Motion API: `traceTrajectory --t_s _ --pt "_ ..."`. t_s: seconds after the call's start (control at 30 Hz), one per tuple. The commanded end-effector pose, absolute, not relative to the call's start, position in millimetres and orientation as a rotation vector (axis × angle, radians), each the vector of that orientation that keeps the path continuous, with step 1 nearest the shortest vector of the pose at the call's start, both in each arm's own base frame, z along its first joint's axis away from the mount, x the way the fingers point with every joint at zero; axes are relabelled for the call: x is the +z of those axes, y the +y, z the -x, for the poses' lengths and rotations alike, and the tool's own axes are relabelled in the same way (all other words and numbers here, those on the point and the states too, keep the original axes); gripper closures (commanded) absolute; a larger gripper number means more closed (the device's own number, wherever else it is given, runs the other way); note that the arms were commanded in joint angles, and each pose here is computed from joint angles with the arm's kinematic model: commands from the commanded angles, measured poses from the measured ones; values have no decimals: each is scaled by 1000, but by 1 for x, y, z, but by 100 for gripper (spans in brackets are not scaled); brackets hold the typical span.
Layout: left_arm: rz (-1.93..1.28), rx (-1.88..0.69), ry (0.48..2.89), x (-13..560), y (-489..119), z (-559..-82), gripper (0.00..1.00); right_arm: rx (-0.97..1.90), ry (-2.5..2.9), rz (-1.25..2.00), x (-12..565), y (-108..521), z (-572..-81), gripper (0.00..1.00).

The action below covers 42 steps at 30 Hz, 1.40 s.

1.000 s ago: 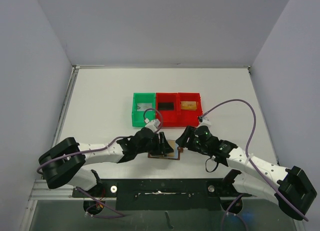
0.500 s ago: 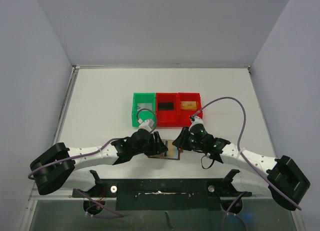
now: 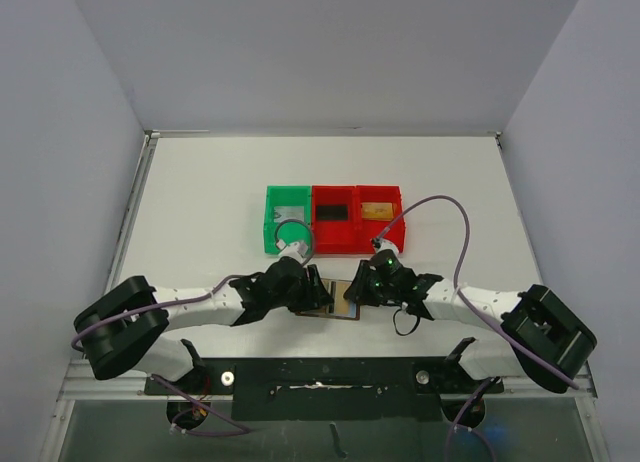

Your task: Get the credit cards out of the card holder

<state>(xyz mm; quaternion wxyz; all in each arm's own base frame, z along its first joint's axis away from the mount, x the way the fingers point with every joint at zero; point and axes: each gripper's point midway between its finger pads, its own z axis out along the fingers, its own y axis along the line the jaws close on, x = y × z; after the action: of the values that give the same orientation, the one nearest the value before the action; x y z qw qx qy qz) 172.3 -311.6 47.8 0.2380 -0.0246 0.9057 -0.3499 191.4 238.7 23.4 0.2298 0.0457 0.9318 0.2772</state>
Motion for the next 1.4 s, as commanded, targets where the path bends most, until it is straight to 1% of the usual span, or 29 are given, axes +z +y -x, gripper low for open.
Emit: traceTrajectory --t_s 0.0,0.3,0.43,0.57,0.73,0.87,0.93,1.0,1.1,1.23,1.37 --pt "75 -1034 2443 68 -330 -184 52 685 2575 -162 18 223 -189 78" --pt "138 -1093 2511 81 -336 -174 52 743 2523 -166 67 221 -187 71" --pt "183 -1135 2526 82 -343 -174 52 823 2525 -179 82 227 -182 71" --pt "194 -1142 2512 82 -346 -177 52 873 2556 -197 80 234 -178 71" --pt "178 -1101 2514 77 -343 -182 53 916 2518 -195 86 250 -196 73" --pt "124 -1058 2551 69 -335 -178 55 840 2534 -234 77 253 -212 73" --pt "113 -1050 2554 68 -331 -178 55 810 2553 -259 71 253 -217 76" --pt "113 -1060 2553 65 -328 -178 55 795 2557 -284 67 253 -220 76" --pt "124 -1096 2532 66 -328 -181 56 763 2596 -326 52 247 -216 76" --pt "88 -1122 2508 71 -333 -183 57 651 2694 -349 22 229 -201 79" --pt "51 -1104 2534 66 -334 -183 61 621 2710 -347 15 221 -192 79"
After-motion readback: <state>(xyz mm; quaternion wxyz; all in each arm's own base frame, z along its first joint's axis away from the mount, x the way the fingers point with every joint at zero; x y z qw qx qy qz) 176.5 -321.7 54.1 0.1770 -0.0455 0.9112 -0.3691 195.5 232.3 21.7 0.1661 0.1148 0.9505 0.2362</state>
